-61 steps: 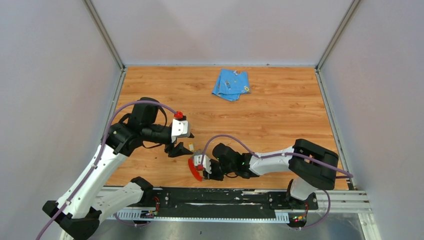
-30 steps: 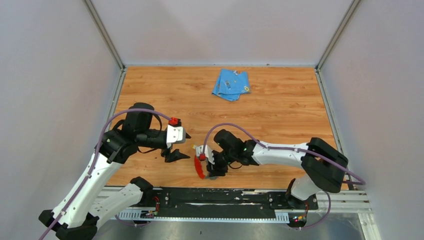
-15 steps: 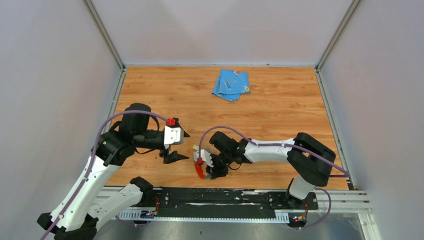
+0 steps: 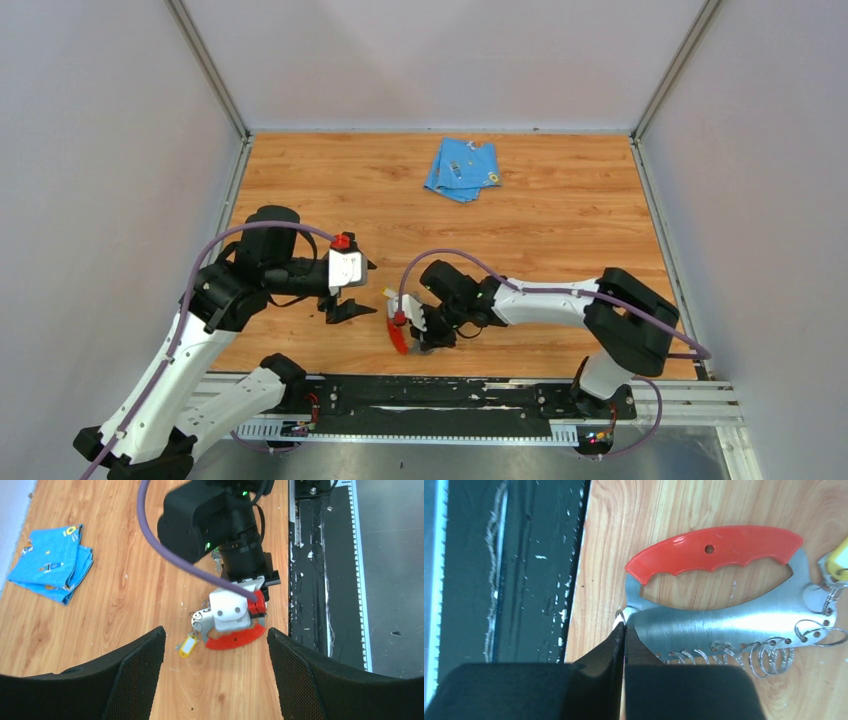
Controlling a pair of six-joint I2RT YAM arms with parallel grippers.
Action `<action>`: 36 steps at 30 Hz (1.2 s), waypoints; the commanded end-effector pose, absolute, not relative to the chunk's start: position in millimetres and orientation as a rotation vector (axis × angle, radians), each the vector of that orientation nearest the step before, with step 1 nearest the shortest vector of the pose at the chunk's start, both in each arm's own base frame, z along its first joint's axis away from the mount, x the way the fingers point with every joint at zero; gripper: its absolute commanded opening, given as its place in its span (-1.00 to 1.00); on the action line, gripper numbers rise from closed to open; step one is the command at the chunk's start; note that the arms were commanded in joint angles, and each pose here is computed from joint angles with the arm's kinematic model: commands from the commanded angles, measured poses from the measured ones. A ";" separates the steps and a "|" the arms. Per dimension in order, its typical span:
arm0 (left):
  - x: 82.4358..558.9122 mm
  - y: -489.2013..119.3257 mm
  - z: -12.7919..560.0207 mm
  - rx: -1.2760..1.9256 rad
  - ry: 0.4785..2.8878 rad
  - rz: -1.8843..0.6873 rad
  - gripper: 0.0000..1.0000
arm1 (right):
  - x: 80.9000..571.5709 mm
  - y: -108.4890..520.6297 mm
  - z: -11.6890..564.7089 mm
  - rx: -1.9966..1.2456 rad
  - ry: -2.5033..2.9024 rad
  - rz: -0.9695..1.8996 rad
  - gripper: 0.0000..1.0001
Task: Put the keys on the keyring
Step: Pick up the keyring from the center of the board.
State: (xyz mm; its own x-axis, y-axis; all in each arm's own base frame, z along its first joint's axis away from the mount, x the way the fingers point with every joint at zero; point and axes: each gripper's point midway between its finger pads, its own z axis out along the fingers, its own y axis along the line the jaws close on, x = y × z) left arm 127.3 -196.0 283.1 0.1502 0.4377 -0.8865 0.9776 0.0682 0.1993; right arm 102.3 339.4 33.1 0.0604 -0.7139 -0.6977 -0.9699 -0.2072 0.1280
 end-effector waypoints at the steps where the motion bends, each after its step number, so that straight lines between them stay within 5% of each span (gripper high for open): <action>1: 130.0 -191.1 287.2 1.495 1.449 -0.710 0.56 | 107.3 352.3 78.1 -1.804 1.621 1.000 -0.99; 11: 124.4 -181.1 230.2 1.589 1.483 -0.676 0.62 | 115.6 368.1 177.2 -1.448 1.412 1.142 -0.99; 27: 110.1 -189.0 216.6 1.715 1.293 -0.728 0.59 | 97.0 378.0 277.1 -1.259 1.212 1.386 -0.99; 36: 99.0 -197.3 254.5 1.635 1.266 -0.830 0.23 | 104.8 379.4 291.3 -1.231 1.310 1.353 -0.99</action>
State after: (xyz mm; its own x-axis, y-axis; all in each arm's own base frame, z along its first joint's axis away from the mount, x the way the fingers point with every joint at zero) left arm 109.1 -190.8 227.1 0.2579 0.4563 -0.8516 0.9652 -0.0829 0.2478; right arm 99.0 380.2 261.4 -0.1273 -0.0711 -0.9893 -0.9848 -0.1101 0.1346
